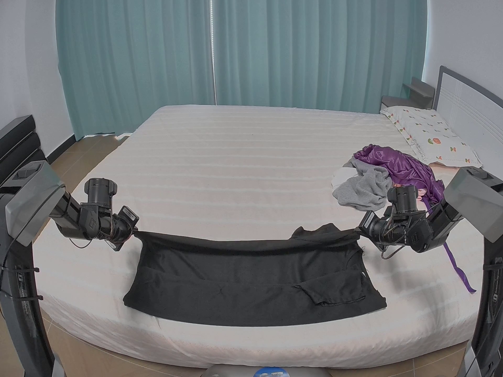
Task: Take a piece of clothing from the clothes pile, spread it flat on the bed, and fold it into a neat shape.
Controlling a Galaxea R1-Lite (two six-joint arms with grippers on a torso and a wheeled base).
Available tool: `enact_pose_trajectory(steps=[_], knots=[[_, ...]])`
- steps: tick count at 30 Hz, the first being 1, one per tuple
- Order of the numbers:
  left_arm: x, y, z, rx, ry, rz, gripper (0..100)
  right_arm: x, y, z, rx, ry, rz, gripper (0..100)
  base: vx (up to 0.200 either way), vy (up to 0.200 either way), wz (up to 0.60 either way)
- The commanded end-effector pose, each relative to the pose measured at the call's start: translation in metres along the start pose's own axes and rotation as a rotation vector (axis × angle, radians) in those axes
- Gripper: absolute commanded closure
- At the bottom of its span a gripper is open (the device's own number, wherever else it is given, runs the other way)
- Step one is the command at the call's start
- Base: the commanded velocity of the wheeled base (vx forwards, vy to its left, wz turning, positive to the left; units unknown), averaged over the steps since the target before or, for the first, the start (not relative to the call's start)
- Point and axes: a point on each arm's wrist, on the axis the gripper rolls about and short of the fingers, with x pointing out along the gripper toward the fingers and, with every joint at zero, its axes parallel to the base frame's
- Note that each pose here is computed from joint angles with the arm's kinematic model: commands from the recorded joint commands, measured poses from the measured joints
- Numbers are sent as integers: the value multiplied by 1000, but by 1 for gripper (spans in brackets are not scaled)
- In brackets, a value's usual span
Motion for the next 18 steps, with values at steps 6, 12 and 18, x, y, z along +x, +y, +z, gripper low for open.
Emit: enact_pose_trajectory(steps=[6,12,18], knots=[[-27,6,-9,-4,55,-4,100,-24,-10,-9,-4,-4,5,100,0,0,0],[-27,15,-14,-13,75,22,100,-30,-24,-21,-49,19,-24,100,0,0,0],[-32,25,-19,-8,93,52,100,-33,-38,-29,-121,20,-41,100,0,0,0]])
